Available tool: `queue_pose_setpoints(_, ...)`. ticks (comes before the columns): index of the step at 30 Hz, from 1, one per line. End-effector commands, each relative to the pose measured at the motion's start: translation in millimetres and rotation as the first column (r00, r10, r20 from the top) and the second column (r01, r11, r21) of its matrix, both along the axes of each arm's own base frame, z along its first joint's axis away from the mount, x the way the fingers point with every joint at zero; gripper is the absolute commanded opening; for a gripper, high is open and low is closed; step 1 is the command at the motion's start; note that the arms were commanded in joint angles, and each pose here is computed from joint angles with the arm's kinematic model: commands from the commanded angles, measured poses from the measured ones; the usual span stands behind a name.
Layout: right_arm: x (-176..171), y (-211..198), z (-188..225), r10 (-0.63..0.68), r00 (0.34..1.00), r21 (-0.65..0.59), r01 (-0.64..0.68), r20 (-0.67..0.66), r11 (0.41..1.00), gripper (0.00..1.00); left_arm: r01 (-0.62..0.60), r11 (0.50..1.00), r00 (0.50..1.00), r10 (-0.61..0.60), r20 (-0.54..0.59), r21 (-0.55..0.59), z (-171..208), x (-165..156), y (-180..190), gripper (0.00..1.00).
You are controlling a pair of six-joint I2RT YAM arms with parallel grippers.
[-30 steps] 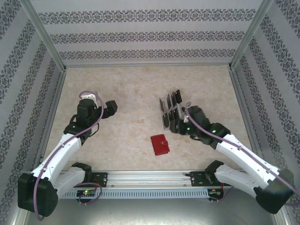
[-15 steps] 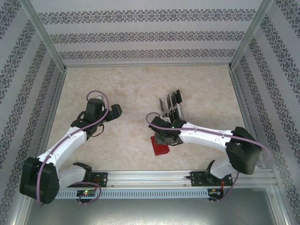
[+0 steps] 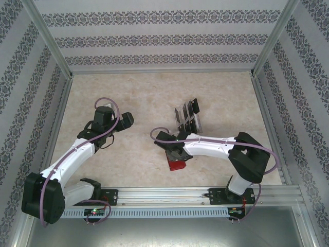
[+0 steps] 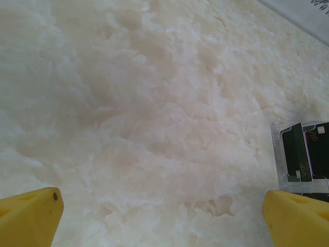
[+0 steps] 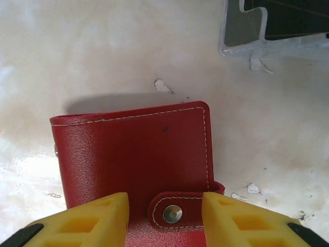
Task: Put the credit cards into the card holder
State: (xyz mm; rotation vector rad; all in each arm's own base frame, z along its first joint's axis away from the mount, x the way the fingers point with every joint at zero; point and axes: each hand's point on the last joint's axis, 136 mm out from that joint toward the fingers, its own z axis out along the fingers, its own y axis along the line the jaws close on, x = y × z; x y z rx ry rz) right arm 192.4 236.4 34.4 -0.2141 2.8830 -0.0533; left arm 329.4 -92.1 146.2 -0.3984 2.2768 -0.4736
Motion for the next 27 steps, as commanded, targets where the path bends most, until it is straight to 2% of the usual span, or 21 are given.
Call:
queue_pose_setpoints(1, -1.2, -12.5, -3.9, -0.025, 1.0, -0.067, 0.025, 0.011, 0.997, 0.42, 0.032, 0.999, 0.999, -0.032, 0.023, 0.009, 8.6, 3.9, -5.5, 1.0)
queue_pose_setpoints(10, -5.5, -22.1, -10.1, -0.037, 0.999, -0.09, 0.037, 0.006, 0.995, 0.37, 0.039, 0.999, 0.999, -0.039, 0.018, 0.0, 6.0, 5.8, -8.5, 1.0)
queue_pose_setpoints(20, -12.7, -22.2, -17.7, -0.041, 0.999, -0.062, 0.04, -0.017, 0.997, 0.38, 0.044, 0.999, 0.999, -0.044, 0.02, 0.001, 8.7, 7.0, -9.2, 1.0)
queue_pose_setpoints(22, -14.1, -22.7, -20.2, -0.043, 0.999, -0.059, 0.042, -0.022, 0.997, 0.35, 0.043, 0.999, 0.999, -0.043, 0.023, 0.001, 9.9, 7.5, -9.1, 1.0)
queue_pose_setpoints(27, -18.5, -24.8, -23.0, -0.042, 0.999, -0.051, 0.04, -0.032, 0.998, 0.16, 0.046, 0.999, 0.999, -0.046, 0.02, 0.001, 11.5, 8.1, -9.9, 1.0)
